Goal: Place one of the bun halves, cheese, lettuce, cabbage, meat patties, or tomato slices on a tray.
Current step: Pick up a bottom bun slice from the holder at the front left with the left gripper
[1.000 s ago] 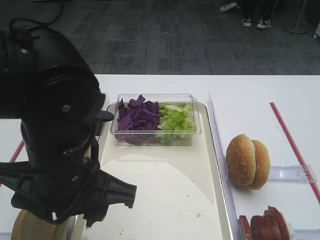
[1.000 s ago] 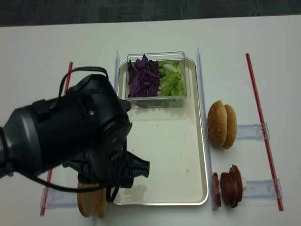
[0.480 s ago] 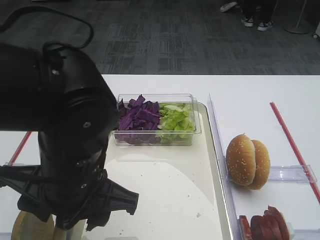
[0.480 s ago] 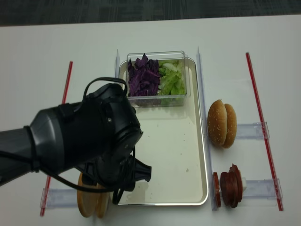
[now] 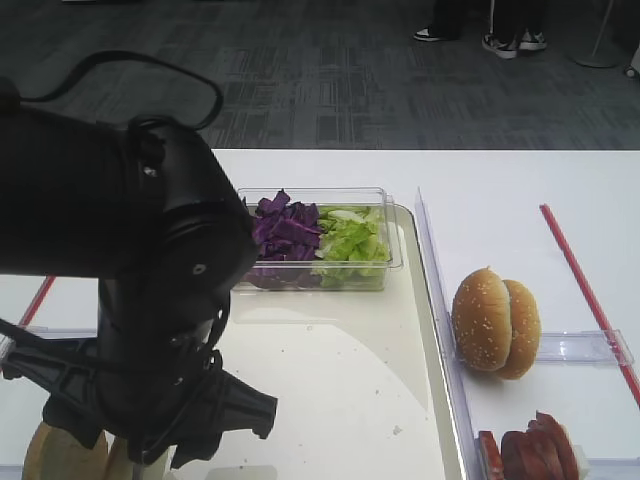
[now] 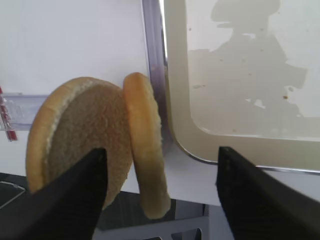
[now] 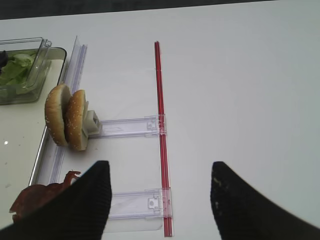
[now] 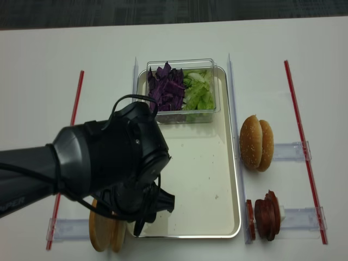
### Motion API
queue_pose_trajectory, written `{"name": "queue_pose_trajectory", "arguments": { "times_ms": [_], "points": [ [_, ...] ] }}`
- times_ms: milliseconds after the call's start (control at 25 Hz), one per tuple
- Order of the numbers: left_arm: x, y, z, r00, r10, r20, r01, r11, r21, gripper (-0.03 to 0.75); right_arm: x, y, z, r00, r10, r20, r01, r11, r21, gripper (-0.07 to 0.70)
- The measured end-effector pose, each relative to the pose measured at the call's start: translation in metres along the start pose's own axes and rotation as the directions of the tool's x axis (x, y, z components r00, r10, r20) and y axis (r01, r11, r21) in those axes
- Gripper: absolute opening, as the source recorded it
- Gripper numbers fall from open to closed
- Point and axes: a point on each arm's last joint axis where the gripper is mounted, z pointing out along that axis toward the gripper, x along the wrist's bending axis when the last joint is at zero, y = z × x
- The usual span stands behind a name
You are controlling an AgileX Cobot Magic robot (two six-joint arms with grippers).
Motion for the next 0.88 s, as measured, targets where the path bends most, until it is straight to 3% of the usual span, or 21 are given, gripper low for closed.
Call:
{"name": "queue_pose_trajectory", "arguments": {
  "times_ms": [880],
  "points": [
    [-0.0004,0.0048,0.0053,0.999,0.025,-0.045,-0.026,0.999,-0.03,0.415,0.0,0.0,0.0,1.0,0.0,0.0,0.0,1.0,0.0,0.463]
  ]
}}
